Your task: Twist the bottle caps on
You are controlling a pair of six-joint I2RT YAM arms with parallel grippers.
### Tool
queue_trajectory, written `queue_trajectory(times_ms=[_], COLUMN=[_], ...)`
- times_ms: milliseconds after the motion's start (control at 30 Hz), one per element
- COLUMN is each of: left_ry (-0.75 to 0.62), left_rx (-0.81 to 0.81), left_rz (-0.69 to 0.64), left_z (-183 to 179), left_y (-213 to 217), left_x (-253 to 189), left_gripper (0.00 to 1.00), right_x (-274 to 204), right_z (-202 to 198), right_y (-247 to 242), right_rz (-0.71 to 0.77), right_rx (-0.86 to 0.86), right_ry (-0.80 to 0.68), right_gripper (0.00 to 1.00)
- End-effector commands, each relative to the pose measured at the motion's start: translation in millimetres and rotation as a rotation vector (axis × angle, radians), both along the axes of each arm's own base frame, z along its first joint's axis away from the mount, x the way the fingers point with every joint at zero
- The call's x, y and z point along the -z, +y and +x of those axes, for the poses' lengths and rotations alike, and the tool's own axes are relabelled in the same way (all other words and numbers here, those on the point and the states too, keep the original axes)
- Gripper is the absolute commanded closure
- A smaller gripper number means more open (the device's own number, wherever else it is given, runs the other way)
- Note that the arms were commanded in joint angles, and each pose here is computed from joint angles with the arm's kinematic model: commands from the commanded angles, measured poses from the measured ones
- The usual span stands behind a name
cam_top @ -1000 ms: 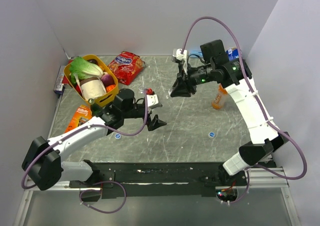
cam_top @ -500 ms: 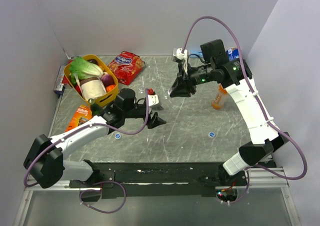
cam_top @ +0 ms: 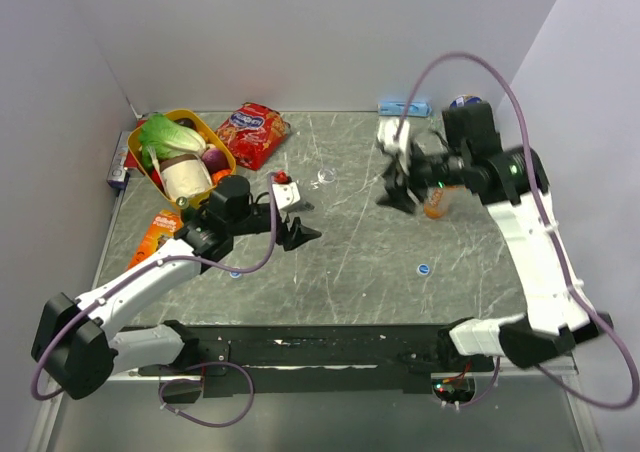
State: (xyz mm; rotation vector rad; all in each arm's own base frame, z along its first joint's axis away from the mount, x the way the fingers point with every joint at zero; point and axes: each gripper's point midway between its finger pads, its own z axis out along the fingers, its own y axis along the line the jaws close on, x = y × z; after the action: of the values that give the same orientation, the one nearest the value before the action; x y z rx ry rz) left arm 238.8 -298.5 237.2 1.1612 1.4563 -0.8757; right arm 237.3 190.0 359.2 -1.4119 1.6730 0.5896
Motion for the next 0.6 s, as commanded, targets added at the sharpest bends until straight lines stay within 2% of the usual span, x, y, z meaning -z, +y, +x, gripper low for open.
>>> queue_trajectory(times_ms=[0, 33, 100, 133, 233, 433, 567], left_ry=[-0.052, -0.044, -0.076, -0.072, -0.066, -0.04, -0.031], left_rx=[-0.074, -0.101, -0.113, -0.114, -0.1, -0.077, -0.069], left_rz=[-0.042, -0.047, -0.051, -0.043, -0.018, -0.006, 0.009], left_z=[5.4, 6.5, 8.0, 8.3, 7.7, 0.8, -2.2], left_y=[8.9, 12.0, 14.7, 15.3, 14.2, 14.8, 16.3], left_x=[-16.5, -11.8, -15.4, -15.9, -14.8, -11.4, -9.5], left_gripper=[0.76, 0.88, 0.99, 0.99, 0.99, 0.99, 0.99], right_x=[90.6, 97.5, 146.9, 154.9, 200.6, 257.9, 277.7], right_z=[-22.2, -26.1, -33.7, -38.6, -51.2, -61.8, -50.4], right_y=[-58.3, -69.5, -94.1, -101.3, -119.6, -132.6, -140.6], right_rz=[-0.278, -0.338, -0.476, -0.51, -0.609, -0.678, -0.691], right_rx=[-0.073, -0.134, -0.229, -0.249, -0.338, -0.42, -0.387], right_ry=[-0.034, -0.142, -0.173, -0.22, -0.238, -0.169, -0.137], right_gripper=[0.33, 0.32, 0.32, 0.32, 0.34, 0.37, 0.37])
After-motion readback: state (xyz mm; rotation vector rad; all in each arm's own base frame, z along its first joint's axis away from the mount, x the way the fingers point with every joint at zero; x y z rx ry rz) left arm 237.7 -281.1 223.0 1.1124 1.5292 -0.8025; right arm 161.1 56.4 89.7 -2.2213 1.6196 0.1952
